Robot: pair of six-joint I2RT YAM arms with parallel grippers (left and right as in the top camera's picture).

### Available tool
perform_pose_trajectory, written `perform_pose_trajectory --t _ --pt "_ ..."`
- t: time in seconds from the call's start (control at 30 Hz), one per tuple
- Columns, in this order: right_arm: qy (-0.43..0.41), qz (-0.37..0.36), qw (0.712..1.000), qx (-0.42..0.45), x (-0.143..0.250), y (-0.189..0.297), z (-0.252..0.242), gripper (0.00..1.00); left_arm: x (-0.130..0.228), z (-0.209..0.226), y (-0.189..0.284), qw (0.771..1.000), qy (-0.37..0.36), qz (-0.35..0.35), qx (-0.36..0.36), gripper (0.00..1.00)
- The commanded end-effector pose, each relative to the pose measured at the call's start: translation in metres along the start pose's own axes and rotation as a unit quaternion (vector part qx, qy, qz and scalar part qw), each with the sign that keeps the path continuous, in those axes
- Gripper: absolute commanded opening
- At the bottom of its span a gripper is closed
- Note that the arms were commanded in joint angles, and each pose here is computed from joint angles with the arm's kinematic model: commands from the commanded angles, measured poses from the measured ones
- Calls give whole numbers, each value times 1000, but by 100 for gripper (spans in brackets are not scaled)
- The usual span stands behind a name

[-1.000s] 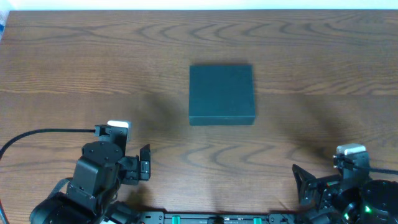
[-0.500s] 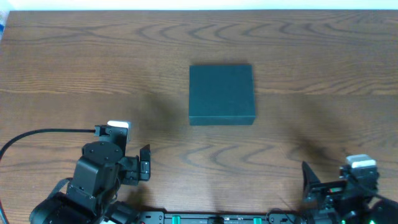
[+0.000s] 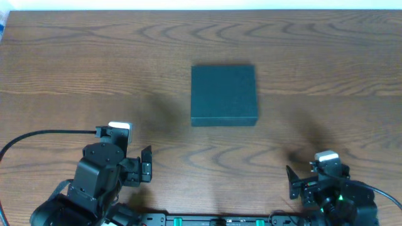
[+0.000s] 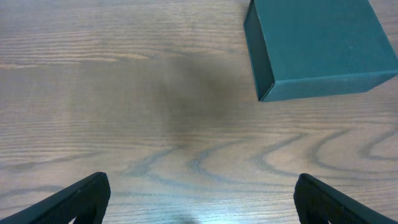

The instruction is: Pack container

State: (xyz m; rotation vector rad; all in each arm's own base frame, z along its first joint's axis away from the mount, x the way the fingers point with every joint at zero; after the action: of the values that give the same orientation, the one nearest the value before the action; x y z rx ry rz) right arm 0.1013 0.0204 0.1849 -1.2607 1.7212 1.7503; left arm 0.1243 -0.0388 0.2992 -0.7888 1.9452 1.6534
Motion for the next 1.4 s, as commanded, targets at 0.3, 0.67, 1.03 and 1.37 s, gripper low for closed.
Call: perform_pose_trajectory --t 0.3,0.67,1.03,1.37 --pt "-2 22 1000 11 30 -18 2 99 2 1 -2 1000 2 3 -5 95" --pt "-4 45 999 2 40 -23 5 99 2 1 -2 1000 2 3 -5 96" --pt "-4 45 999 2 40 -23 5 99 2 1 -2 1000 2 3 -5 95" --pt "-4 45 999 2 40 -23 5 99 2 4 -1 1000 -2 -3 -16 96"
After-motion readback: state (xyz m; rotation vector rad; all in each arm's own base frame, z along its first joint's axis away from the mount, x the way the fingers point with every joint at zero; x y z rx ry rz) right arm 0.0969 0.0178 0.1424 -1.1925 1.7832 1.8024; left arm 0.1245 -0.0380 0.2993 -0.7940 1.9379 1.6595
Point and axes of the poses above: each gripper's point midway between its finger pads, its own y axis back along the fingers, its own z axis along the line the jaws close on, x = y × z, the point moved 7 cm from there along y, back along the fingers, and after that the axes turned 11 degrees about y, right-handed, at the moved point
